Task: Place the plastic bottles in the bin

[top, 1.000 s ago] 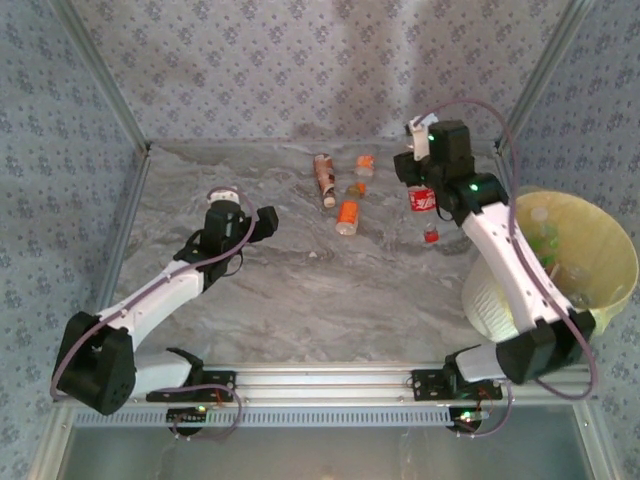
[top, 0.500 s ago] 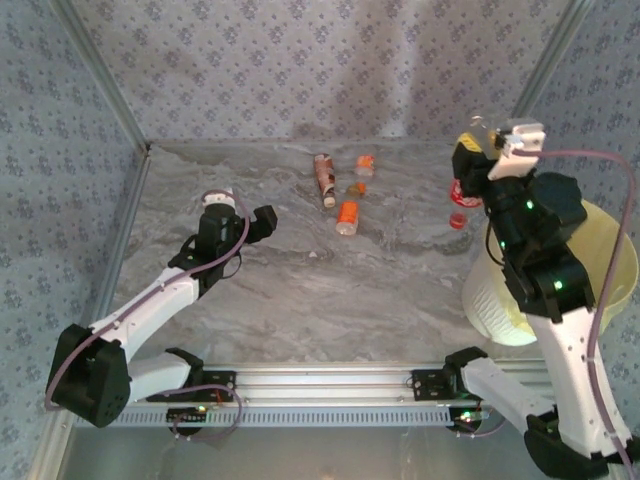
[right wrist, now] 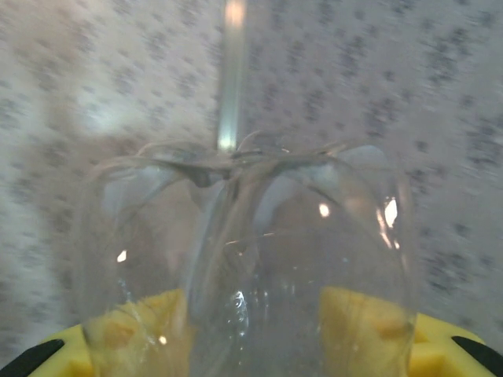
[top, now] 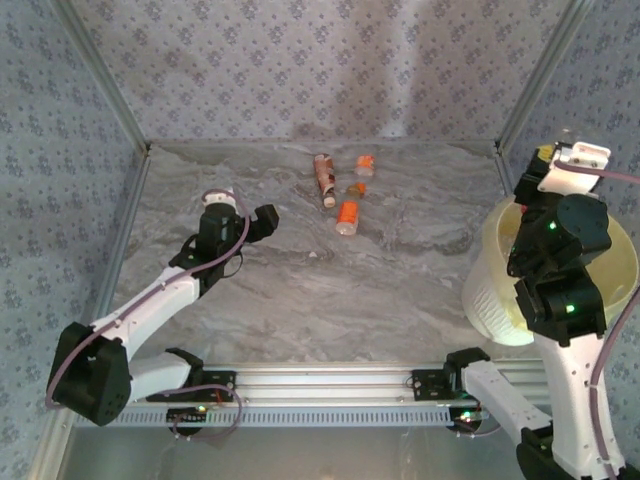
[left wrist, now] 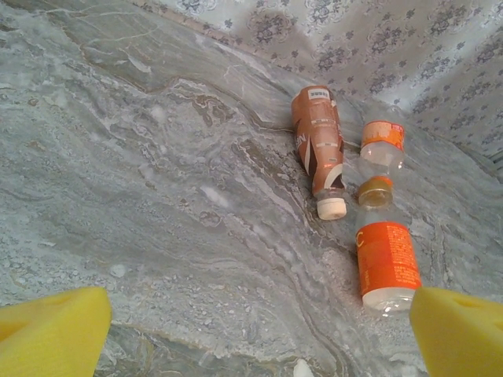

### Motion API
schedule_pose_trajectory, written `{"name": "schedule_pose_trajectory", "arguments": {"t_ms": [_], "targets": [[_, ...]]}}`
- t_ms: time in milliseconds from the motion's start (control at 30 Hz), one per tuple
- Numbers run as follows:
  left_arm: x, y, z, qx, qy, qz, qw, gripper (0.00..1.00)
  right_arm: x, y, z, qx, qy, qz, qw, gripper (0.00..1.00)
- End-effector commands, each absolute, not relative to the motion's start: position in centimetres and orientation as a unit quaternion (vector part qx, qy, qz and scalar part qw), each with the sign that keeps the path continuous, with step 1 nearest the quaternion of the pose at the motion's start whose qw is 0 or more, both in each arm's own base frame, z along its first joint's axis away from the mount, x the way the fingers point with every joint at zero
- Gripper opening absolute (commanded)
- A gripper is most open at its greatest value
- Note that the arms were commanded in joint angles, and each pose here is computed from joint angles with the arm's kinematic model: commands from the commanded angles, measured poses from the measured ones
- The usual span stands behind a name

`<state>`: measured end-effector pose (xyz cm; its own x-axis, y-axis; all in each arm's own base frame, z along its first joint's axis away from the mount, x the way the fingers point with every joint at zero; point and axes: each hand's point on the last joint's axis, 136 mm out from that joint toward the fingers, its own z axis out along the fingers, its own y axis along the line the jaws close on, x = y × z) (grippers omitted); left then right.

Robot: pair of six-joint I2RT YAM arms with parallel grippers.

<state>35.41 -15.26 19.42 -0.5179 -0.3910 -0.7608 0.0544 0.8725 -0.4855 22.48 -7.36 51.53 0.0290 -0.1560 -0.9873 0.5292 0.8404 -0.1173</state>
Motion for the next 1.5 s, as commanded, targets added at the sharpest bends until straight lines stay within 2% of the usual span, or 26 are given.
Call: {"name": "schedule_pose_trajectory", "arguments": {"t_ms": [0,200,267,367,500,533,733,900,933,1000,1100,1300,1467], "targets": [[35.9,-16.0,20.3,-0.097,0.834,-0.25,0.483,0.98,19.7,-10.8,49.3,0.179,0.667,-0.333,0.642,0.37],[36.4,-16.8,19.8,-0.093,0.837,-0.26,0.472,0.98,18.6,-13.4,43.0,0.208,0.715,-0.369,0.557,0.39],[36.4,-16.9,19.6,-0.092,0.838,-0.262,0.469,0.98,18.2,-14.4,39.8,0.216,0.727,-0.39,0.522,0.44],[36.6,-17.1,19.7,-0.086,0.841,-0.26,0.467,0.98,18.3,-14.7,36.8,0.211,0.744,-0.388,0.501,0.56],[36.7,-17.1,19.7,-0.083,0.842,-0.256,0.467,0.98,18.7,-13.6,35.2,0.212,0.763,-0.336,0.509,0.84],[36.7,-17.1,19.7,-0.083,0.842,-0.256,0.467,0.98,18.8,-13.5,35.7,0.212,0.758,-0.332,0.52,0.87],[36.8,-17.1,19.5,-0.086,0.843,-0.253,0.466,0.98,20.2,-10.9,38.3,0.186,0.756,-0.24,0.58,0.89],[36.9,-17.1,19.4,-0.087,0.846,-0.251,0.463,0.98,21.6,-8.6,38.8,0.158,0.768,-0.167,0.598,0.91],[36.9,-17.1,19.4,-0.087,0.846,-0.25,0.462,0.98,21.9,-8.2,38.7,0.154,0.771,-0.154,0.598,0.92],[37.0,-17.1,19.4,-0.087,0.848,-0.249,0.46,0.98,22.4,-7.3,38.7,0.139,0.774,-0.129,0.604,1.0],[37.1,-17.3,18.9,-0.085,0.856,-0.245,0.447,0.98,23.2,-5.3,39.2,0.11,0.774,-0.075,0.618,1.0],[37.6,-19.1,17.6,-0.069,0.872,-0.262,0.407,0.98,24.9,-0.1,40.8,0.048,0.762,0.072,0.642,1.0],[38.1,-19.4,16.7,-0.08,0.884,-0.253,0.386,0.98,27.4,5.4,40.9,-0.001,0.753,0.22,0.62,1.0]]}}
